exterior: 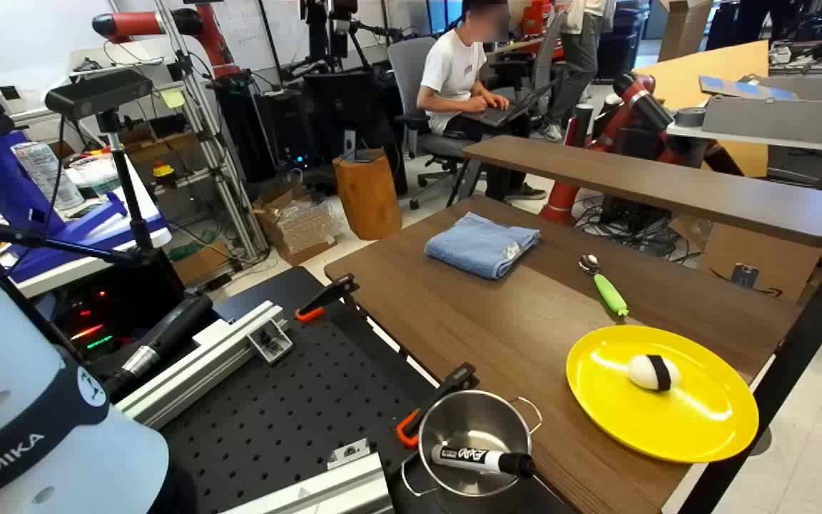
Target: Move the green spoon slightly to the left
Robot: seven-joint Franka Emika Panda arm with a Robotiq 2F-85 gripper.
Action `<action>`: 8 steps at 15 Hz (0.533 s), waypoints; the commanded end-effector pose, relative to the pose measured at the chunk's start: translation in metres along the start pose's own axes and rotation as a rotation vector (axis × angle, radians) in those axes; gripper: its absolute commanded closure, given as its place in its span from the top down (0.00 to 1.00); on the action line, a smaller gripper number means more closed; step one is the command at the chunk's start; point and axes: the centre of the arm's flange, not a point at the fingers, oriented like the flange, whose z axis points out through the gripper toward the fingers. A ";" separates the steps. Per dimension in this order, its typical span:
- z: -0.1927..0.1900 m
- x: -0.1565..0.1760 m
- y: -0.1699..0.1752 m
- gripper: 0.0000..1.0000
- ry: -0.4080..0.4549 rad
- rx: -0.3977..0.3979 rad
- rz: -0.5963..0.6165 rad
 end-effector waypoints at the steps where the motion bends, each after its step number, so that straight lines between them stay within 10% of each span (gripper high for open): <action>1: 0.000 0.000 0.000 1.00 0.000 0.000 0.000; 8: 0.000 0.008 0.012 1.00 0.014 -0.009 0.001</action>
